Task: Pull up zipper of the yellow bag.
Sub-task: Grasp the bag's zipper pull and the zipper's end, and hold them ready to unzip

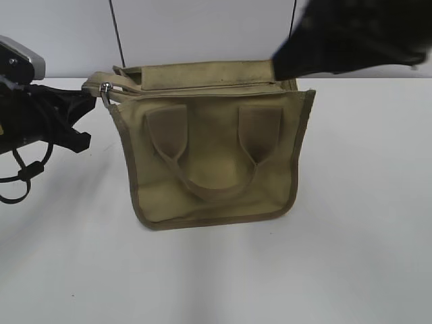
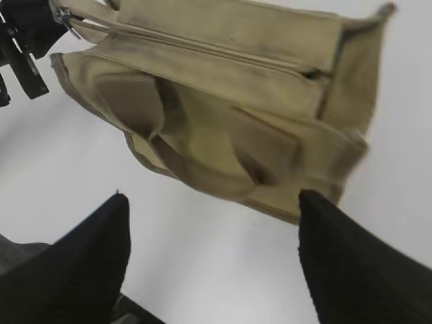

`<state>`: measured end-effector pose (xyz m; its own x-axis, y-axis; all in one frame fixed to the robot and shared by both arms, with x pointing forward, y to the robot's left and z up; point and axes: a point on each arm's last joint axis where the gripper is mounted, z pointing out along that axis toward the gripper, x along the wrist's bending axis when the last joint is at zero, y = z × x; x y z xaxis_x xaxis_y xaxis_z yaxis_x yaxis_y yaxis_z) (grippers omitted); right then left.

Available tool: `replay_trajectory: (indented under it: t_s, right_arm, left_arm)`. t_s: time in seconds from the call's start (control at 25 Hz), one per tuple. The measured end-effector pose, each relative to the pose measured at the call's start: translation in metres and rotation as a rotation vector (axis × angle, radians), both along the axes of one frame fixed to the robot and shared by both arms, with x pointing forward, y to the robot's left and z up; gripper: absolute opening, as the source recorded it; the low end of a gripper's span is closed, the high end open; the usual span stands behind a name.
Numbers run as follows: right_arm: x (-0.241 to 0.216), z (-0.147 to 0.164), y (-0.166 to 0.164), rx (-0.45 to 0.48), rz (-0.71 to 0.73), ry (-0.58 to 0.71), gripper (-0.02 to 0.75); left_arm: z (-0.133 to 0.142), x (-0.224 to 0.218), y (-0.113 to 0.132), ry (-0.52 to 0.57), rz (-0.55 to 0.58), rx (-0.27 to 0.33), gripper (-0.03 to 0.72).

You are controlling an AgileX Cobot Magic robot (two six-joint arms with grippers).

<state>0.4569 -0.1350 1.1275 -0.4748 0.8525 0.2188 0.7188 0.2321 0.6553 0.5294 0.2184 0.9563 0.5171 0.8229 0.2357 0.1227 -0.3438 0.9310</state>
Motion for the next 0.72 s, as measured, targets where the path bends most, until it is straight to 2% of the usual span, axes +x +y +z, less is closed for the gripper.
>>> replay_trajectory:
  t_s: [0.16,0.36,0.56,0.72]
  right_arm:
    - [0.026,-0.005,0.072,-0.051,0.075,-0.02,0.559]
    - [0.051,-0.015,0.142,-0.042,0.148,-0.046,0.472]
    - [0.074,-0.033,0.177,-0.025,0.156,-0.029,0.385]
    - [0.081,-0.049,0.189,-0.015,0.154,0.017,0.365]
  left_arm:
    - [0.003,-0.003,0.002,0.027,0.009,0.036,0.007]
    - [0.015,-0.008,0.006,0.044,0.037,0.042,0.007]
    - [0.026,-0.014,0.008,0.039,0.053,0.053,0.007]
    - [0.035,-0.018,0.011,0.035,0.068,0.061,0.007]
